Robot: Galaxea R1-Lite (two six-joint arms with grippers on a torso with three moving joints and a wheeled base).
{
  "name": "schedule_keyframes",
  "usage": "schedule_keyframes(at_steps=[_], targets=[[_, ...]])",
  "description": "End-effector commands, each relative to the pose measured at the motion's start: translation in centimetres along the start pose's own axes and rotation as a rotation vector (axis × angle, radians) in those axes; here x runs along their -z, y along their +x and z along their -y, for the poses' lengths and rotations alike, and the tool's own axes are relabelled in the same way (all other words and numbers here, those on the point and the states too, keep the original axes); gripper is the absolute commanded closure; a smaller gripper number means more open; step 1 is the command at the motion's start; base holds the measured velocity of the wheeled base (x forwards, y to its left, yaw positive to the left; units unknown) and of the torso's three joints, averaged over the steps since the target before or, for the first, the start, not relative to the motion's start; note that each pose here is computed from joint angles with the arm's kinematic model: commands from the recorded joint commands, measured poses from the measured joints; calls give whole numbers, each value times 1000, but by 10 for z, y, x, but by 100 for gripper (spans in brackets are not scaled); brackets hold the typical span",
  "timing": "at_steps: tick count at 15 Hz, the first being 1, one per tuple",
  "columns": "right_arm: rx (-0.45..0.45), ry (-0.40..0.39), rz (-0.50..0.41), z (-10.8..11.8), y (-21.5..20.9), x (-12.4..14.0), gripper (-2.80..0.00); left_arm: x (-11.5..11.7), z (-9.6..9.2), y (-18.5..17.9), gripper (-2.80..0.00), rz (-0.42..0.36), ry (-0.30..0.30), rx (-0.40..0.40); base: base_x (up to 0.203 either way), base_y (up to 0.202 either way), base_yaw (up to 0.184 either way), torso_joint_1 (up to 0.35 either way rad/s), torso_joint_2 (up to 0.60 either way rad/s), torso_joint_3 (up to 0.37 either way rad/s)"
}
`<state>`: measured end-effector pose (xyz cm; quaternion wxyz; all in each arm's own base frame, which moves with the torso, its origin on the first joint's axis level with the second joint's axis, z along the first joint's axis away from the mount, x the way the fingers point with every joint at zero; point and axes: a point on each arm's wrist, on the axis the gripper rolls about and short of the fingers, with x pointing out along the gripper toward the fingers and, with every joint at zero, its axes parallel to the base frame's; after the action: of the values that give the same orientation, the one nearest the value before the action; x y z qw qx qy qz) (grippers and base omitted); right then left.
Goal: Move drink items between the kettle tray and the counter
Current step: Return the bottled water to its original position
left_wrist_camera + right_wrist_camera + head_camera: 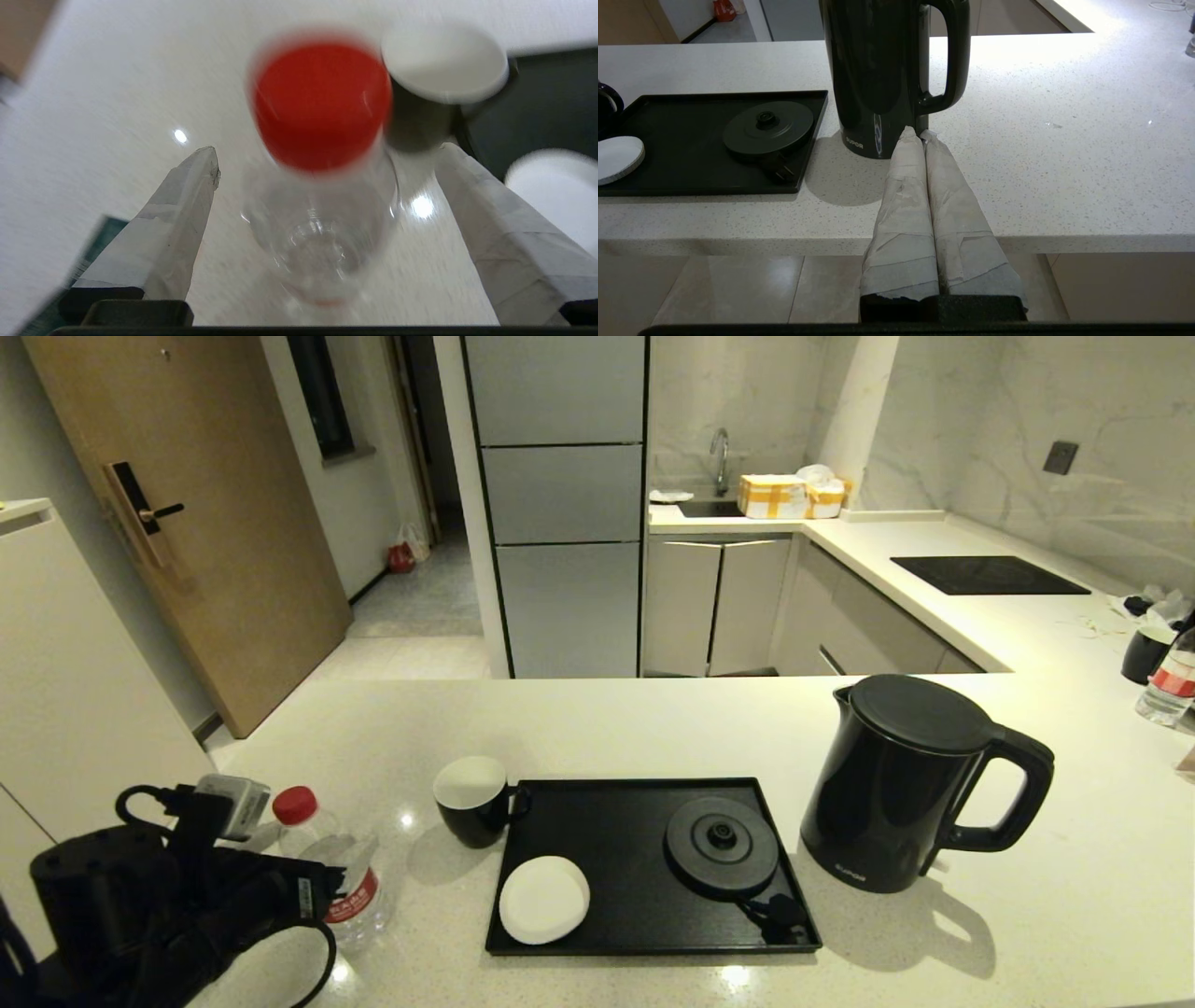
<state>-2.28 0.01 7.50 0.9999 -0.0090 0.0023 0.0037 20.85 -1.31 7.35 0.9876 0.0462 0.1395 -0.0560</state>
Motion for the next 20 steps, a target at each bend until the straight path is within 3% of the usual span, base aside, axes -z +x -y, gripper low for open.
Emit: schedule_keyframes(at_steps=[1,4,7,8,10,12,15,17,20], targets=[[0,0,-1,0,0,0,0,-24,-5,-3,-280,128,3,-53,0,0,0,0,0,0],[0,0,-3,0,0,0,0,-51,-15,-11,-280,206,-1,-116,0,0,0,0,0,0],[-2,0,-1,0,0,0,0,-87,-23,-25,-280,198,-12,-142,0,0,0,0,0,0],[0,0,-3,0,0,0,0,-96,-24,-29,0,191,-34,-133,0,0,0,0,0,0],[-2,0,-3,0,0,0,0,-129,-25,-54,0,129,-91,-105,0,0,0,0,0,0],[0,0,-1,0,0,0,0,-154,-21,-106,0,171,-123,-82,0,0,0,0,0,0],[0,0,-1,0,0,0,0,-170,-15,-177,0,182,-159,-64,0,0,0,0,0,0],[0,0,-3,0,0,0,0,-173,-9,-223,0,161,-187,-59,0,0,0,0,0,0],[0,0,-1,0,0,0,0,-155,0,-284,0,167,-197,-56,0,0,0,0,0,0]])
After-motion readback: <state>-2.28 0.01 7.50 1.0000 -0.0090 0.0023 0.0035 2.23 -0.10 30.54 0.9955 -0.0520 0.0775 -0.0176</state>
